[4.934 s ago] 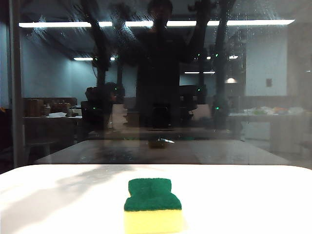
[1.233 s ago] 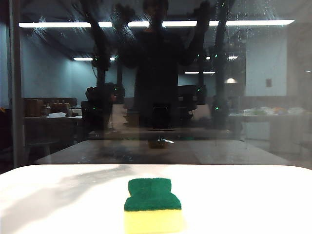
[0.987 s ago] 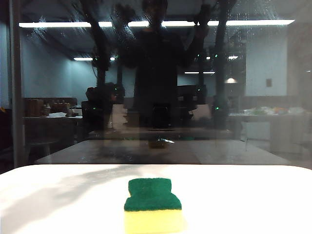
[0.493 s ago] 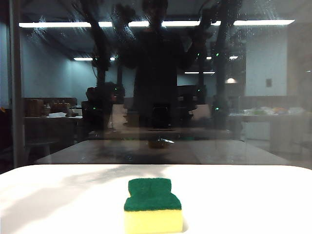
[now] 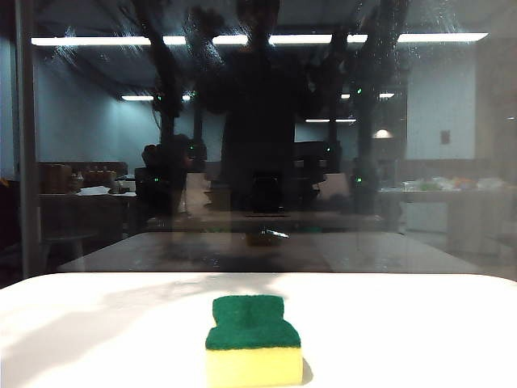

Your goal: Reach upward to find where there is water on the glass, pick up the sponge from the table, dry the water, and finally place the sponge back on the table.

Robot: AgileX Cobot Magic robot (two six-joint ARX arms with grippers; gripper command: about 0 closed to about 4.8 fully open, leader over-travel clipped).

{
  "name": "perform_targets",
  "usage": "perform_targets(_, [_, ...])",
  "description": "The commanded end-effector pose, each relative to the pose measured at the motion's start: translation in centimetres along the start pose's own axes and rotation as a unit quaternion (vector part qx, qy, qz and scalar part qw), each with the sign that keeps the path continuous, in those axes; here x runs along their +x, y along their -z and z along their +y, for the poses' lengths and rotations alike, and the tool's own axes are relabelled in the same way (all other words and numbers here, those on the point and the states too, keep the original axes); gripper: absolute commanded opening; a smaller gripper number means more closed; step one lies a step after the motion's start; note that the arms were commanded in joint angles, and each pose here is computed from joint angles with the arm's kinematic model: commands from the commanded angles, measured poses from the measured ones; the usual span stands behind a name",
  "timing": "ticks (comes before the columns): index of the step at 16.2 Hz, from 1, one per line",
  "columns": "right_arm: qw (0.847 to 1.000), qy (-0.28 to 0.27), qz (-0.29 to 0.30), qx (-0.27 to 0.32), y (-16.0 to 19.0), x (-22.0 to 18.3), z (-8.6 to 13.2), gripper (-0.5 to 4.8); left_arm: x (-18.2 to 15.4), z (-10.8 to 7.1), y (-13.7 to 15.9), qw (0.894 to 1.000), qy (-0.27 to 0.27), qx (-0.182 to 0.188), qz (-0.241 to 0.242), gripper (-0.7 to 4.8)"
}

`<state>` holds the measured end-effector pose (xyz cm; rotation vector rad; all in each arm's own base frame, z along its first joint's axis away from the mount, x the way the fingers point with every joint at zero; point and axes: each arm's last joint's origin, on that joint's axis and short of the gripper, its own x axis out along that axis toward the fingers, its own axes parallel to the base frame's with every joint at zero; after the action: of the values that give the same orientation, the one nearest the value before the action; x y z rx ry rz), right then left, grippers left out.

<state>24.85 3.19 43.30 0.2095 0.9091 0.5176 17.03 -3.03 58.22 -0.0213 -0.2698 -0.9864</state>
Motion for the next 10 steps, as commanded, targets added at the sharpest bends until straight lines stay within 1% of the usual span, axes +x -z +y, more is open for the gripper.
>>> perform_targets(1, [0.999, -0.02, -0.02, -0.029, 1.1, 1.3, 0.9, 2.26, -0.2, -0.3, -0.4, 1.0, 0.003, 0.009, -0.006, -0.06])
perform_targets(3, [0.999, -0.026, -0.015, -0.024, 2.0, 2.4, 0.9, 2.27, -0.2, -0.3, -0.4, 1.0, 0.003, 0.009, -0.006, -0.06])
perform_targets(5, [0.999, -0.041, 0.001, -0.018, 3.5, 5.1, 1.1, 2.56, -0.2, -0.3, -0.4, 1.0, 0.003, 0.01, -0.006, -0.06])
perform_targets(7, [0.999, -0.049, 0.02, -0.012, 4.7, 7.0, 0.9, 2.57, -0.1, -0.3, -0.3, 1.0, 0.002, 0.009, -0.006, -0.06])
perform_targets(8, [0.998, -0.054, 0.029, -0.009, 5.2, 8.0, 1.0, 2.64, -0.1, -0.2, -0.4, 1.0, -0.001, 0.009, -0.007, -0.06])
perform_targets(9, [0.998, -0.054, 0.037, 0.001, 6.4, 10.1, 1.1, 2.86, -0.2, -0.3, -0.4, 1.0, -0.002, 0.01, -0.008, -0.06])
perform_targets(10, [0.998, -0.053, 0.043, -0.004, 7.2, 11.4, 0.9, 2.86, -0.2, -0.3, -0.4, 1.0, -0.002, 0.011, -0.008, -0.06])
